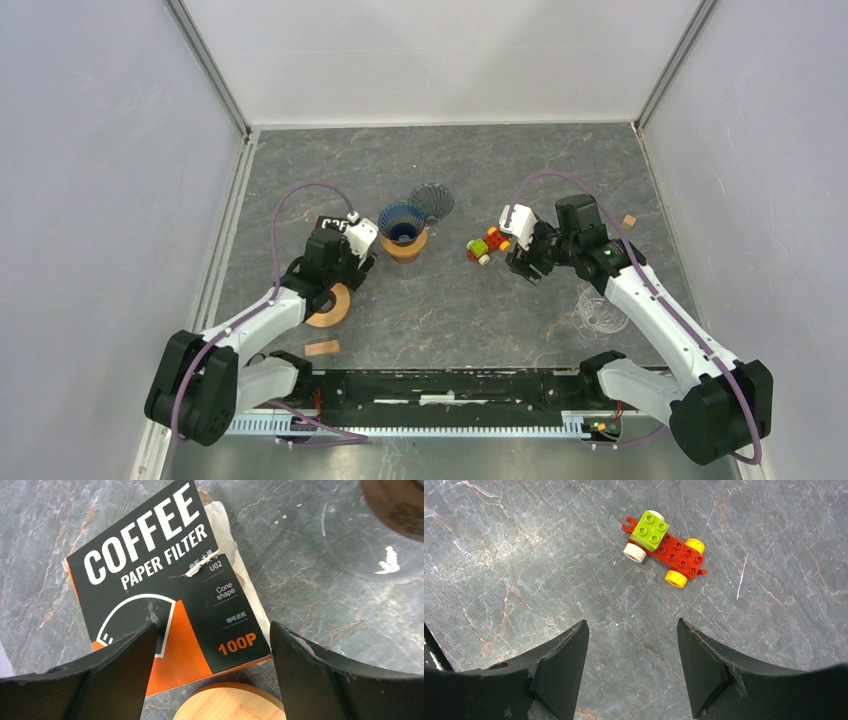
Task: Place the coffee filter in the dripper
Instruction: Pick up the coffee filter holder from the center of the board.
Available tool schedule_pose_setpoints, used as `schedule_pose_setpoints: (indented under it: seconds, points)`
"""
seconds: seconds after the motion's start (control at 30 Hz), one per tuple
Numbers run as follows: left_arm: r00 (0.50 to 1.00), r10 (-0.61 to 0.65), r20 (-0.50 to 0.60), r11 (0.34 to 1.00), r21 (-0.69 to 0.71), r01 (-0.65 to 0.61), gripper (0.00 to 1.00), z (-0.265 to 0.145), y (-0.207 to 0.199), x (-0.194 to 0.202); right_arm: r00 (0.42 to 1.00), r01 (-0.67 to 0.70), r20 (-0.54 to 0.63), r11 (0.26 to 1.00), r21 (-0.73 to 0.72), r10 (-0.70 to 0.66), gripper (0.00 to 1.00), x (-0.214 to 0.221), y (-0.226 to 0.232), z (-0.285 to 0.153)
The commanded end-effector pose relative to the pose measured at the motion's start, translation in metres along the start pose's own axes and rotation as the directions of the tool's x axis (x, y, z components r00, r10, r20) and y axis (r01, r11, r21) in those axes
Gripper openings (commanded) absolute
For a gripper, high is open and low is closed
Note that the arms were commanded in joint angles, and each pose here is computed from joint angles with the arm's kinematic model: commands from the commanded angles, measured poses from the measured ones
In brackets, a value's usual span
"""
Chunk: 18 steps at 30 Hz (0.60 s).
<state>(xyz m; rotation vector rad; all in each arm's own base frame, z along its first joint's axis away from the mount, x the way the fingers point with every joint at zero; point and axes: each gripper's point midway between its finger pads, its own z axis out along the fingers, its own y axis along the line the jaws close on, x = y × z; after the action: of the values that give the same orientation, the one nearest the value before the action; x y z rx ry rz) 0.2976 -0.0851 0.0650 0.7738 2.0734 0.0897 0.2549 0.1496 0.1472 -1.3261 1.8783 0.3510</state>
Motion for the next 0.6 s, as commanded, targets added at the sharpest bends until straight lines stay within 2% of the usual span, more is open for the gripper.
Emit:
schedule_pose_setpoints:
  seconds: [0.0, 0.3, 0.57]
  points:
    - [0.997, 0.071, 0.042, 0.992, -0.111, -0.066, 0.88, 0.005, 0.022, -0.015, 1.000, 0.001, 0.017, 1.000, 0.010, -0.002, 0.72, -0.004, -0.004, 0.000]
    - [0.991, 0.130, -0.006, 0.970, -0.204, -0.129, 0.80, -0.011, 0.041, -0.006, 1.000, 0.000, 0.015, 1.000, 0.007, 0.000, 0.72, -0.002, -0.002, 0.001]
    - [0.985, 0.167, -0.053, 0.953, -0.249, -0.175, 0.65, -0.016, 0.050, 0.004, 1.000, 0.000, 0.018, 1.000, -0.002, 0.000, 0.72, -0.003, -0.001, 0.001]
